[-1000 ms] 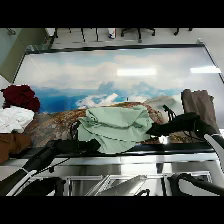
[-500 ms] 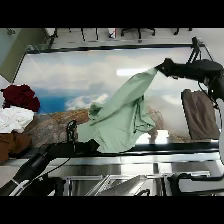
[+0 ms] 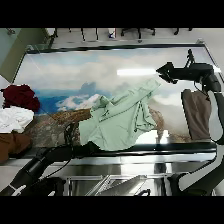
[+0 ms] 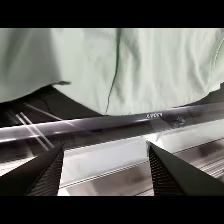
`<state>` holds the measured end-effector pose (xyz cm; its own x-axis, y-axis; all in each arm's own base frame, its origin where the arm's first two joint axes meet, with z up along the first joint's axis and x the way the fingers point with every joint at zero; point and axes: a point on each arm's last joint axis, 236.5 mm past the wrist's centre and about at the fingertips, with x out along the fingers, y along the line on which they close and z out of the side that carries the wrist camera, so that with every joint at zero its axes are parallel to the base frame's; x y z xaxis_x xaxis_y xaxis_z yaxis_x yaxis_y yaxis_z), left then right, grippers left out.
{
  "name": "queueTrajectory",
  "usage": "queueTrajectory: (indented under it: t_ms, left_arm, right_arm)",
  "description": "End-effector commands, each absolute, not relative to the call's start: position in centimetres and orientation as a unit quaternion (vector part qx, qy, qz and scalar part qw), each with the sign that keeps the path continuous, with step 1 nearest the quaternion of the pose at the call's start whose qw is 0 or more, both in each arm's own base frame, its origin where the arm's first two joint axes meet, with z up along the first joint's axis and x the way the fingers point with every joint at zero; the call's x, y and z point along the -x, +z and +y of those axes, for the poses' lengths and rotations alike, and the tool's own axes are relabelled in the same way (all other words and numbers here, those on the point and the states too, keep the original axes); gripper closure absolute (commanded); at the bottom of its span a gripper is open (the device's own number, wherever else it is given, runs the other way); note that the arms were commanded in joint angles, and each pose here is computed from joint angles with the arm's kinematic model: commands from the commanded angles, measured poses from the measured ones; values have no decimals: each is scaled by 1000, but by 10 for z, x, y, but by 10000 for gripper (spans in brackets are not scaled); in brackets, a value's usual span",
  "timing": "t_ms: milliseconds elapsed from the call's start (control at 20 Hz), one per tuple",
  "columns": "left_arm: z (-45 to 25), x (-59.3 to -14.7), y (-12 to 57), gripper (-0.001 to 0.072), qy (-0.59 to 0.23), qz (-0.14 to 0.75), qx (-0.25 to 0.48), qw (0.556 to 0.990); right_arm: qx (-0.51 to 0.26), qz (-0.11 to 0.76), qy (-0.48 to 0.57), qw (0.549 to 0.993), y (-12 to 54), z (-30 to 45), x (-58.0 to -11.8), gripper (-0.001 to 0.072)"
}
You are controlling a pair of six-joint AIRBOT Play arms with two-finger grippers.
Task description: Fold the shirts.
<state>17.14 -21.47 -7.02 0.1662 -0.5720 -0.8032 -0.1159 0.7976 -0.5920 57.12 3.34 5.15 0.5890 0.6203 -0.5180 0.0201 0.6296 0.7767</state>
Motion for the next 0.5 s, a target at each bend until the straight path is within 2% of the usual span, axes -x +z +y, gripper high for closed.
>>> queueTrajectory:
  t_ms: [0, 150, 400, 450]
  left_arm:
    - [-240, -165, -81, 129, -165, 641, 260, 703]
    - [-268, -171, -100, 129, -165, 632, 247, 716]
    - [-274, -192, -124, 130, -139, 647, 230, 713]
    - [-276, -200, -123, 167, -140, 644, 231, 716]
  right_arm:
    - [-351, 455, 253, 779, 75, 21, -520, 269]
    - [-347, 471, 272, 764, 88, 15, -496, 269]
    - [-339, 506, 285, 740, 82, 20, -476, 269]
    - [-340, 506, 284, 740, 82, 20, -476, 269]
